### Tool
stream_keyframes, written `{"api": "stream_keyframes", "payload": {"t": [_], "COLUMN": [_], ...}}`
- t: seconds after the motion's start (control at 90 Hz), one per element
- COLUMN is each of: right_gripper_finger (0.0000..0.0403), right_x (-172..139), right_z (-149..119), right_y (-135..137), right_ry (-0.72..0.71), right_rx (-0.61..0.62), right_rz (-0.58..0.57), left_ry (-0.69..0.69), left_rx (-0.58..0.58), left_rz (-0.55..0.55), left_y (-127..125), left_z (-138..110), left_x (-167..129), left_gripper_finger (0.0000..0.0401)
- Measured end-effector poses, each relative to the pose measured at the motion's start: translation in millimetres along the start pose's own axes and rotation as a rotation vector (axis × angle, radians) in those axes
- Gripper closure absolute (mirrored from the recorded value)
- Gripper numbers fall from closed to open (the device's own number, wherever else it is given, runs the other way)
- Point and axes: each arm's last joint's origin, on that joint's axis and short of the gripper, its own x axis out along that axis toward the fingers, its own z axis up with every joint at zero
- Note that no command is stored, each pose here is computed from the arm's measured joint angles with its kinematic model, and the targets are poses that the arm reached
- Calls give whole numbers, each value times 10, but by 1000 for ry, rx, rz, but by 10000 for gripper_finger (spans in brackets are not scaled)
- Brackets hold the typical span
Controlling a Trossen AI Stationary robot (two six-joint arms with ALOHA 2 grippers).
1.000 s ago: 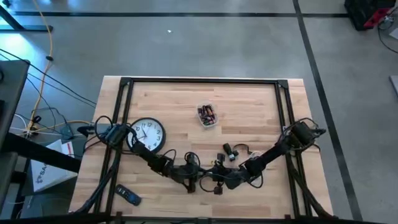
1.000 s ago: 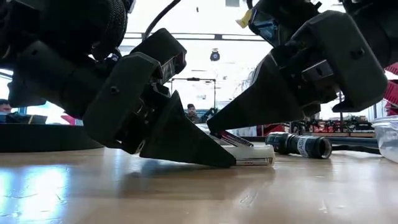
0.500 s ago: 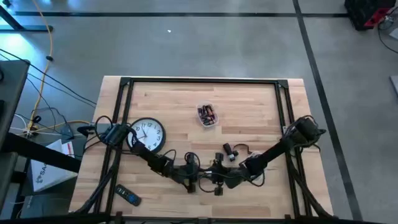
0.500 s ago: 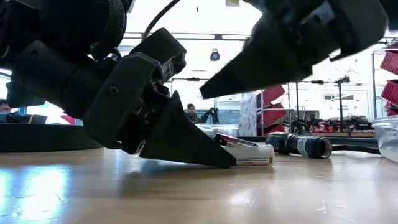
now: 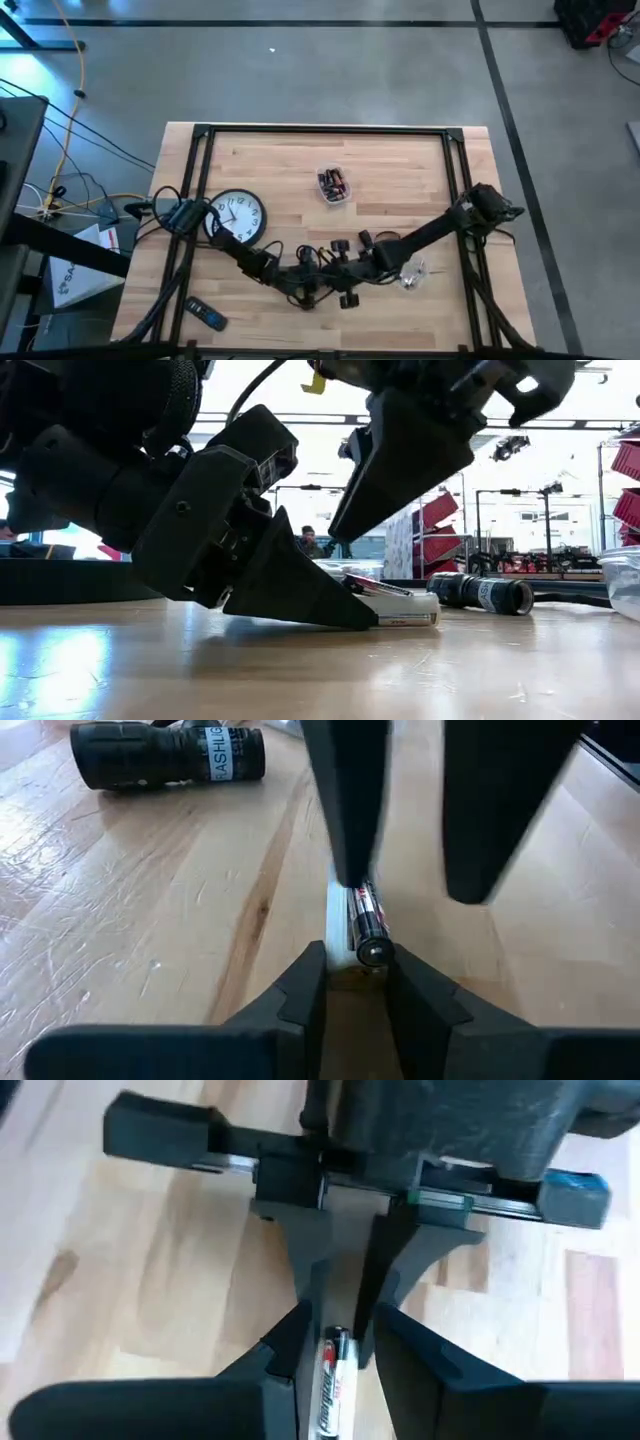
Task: Insert battery
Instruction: Insert the silver battery into the battery holder
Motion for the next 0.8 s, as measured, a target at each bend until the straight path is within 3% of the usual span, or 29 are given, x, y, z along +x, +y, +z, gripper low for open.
{"api": "stream_keyframes", "payload": {"t": [0.411,0.8], "right_gripper_finger": [332,385], "right_x": [170,176], "right_z": [-87,-131], "right_y": [4,-2], "right_ry": [50,80], "right_rx": [7,-7], "right_rz": [14,7], "left_ry": [0,0], "left_rx": [0,-1], "left_rz": [0,0], "left_y": [-2,-2], "left_z": [-1,1], "left_x": [-1,-1], "left_gripper_finger": [336,336]}}
